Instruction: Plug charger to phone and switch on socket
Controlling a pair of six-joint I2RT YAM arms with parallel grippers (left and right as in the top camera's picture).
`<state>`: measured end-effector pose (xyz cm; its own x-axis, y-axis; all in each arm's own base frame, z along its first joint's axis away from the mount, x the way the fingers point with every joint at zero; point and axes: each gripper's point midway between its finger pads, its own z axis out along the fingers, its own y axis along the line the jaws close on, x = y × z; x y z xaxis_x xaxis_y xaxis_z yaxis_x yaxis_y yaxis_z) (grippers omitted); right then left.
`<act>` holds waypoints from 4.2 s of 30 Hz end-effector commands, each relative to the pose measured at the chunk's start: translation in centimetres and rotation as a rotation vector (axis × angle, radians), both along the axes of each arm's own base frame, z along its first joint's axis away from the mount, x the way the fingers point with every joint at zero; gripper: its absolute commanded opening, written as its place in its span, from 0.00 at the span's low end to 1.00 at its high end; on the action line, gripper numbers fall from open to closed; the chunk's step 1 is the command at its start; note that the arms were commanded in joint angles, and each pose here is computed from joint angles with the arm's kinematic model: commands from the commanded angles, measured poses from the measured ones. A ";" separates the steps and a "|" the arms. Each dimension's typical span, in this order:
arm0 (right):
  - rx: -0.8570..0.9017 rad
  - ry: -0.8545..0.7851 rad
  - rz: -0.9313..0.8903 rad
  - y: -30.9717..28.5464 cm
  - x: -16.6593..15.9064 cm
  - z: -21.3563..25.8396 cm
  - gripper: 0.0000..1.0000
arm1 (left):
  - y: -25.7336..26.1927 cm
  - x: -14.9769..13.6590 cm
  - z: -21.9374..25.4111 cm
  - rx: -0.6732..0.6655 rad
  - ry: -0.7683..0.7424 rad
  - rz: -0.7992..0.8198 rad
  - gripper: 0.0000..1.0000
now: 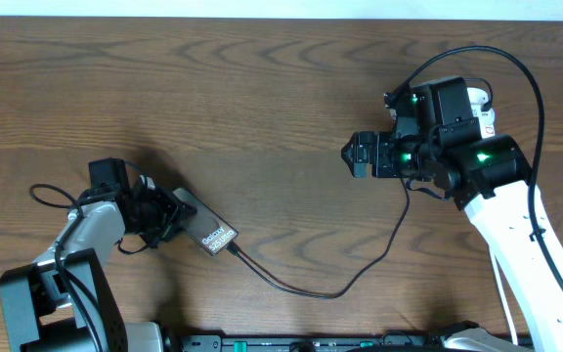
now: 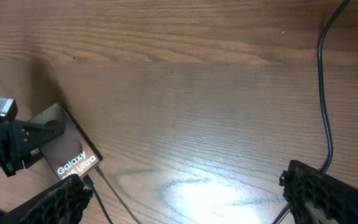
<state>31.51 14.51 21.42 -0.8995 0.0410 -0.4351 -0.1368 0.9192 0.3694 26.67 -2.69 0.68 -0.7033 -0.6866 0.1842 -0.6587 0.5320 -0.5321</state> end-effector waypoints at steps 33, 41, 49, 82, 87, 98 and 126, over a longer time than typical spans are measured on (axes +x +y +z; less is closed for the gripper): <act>-0.017 -0.010 -0.004 -0.4 0.2 0.2 0.99 | 0.8 -2.9 -1.1 0.071 0.145 0.001 0.67; -0.071 -0.012 -0.037 -1.5 0.4 -0.2 0.99 | 1.3 0.2 2.7 0.096 -0.014 -0.022 0.86; -0.193 -0.028 -0.227 -5.7 1.6 -0.5 0.99 | 1.6 1.5 10.5 0.191 -0.309 -0.060 0.90; -0.068 0.104 -0.206 -30.1 12.0 -4.5 0.96 | 1.0 -0.4 17.9 0.302 -0.610 -0.104 0.91; -0.051 0.141 -0.199 -30.5 12.9 -7.5 0.96 | 1.0 -0.3 17.8 0.301 -0.606 -0.104 0.91; 0.053 0.195 -0.151 -29.0 14.1 -12.3 0.91 | 1.1 -0.1 17.0 0.289 -0.573 -0.106 0.91; 0.031 0.271 -0.113 -25.3 15.3 -15.4 0.87 | 1.0 -0.5 15.8 0.272 -0.514 -0.113 0.91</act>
